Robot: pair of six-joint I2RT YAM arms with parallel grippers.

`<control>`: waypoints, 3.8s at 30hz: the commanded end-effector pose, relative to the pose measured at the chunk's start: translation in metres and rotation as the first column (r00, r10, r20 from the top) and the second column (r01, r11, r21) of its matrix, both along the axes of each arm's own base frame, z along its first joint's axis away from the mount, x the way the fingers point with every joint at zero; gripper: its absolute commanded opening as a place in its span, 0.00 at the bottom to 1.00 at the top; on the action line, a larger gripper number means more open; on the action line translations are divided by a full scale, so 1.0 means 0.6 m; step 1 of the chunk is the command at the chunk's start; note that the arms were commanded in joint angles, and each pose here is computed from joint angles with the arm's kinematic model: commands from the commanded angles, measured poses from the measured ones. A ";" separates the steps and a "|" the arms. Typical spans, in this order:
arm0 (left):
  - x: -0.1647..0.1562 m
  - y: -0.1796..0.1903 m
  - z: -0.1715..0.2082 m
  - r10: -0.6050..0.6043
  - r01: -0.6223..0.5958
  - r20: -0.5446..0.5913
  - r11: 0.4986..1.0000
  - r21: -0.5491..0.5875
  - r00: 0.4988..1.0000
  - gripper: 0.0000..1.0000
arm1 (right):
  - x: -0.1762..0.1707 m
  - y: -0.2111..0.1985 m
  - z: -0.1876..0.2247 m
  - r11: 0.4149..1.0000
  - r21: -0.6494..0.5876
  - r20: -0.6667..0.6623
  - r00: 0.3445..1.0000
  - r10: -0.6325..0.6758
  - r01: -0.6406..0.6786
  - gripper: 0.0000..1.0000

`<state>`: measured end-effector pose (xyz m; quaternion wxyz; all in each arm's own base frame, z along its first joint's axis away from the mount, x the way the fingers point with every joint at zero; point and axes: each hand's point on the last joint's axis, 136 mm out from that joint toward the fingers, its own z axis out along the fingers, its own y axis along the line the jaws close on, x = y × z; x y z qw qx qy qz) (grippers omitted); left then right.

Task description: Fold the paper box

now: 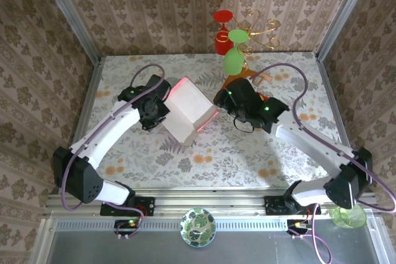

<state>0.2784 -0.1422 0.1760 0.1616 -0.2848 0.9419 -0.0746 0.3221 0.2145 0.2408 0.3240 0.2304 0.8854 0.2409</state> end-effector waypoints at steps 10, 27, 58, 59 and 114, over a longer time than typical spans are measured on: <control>0.100 -0.026 0.071 -0.795 0.767 -0.120 0.517 0.379 0.595 0.00 | 0.035 0.010 0.064 0.976 0.152 0.003 0.988 0.157 -0.156 0.60; 0.100 -0.124 0.067 -0.940 0.900 -0.340 -0.171 0.401 -0.027 0.00 | 0.052 0.028 0.037 0.660 -0.599 0.514 0.414 0.751 -0.454 0.60; 0.067 -0.186 0.038 -0.930 0.891 -0.333 -0.278 0.360 -0.156 0.00 | 0.106 0.137 -0.083 0.522 -0.626 0.363 0.376 0.853 -0.579 0.24; 0.067 -0.187 0.037 -0.931 0.891 -0.331 -0.277 0.360 -0.156 0.00 | 0.105 0.139 -0.084 0.522 -0.624 0.363 0.376 0.852 -0.581 0.24; 0.021 0.011 0.017 -0.581 0.617 0.213 0.762 -0.196 0.786 0.62 | 0.128 0.102 -0.089 0.603 -0.629 0.403 0.458 0.792 -0.490 0.00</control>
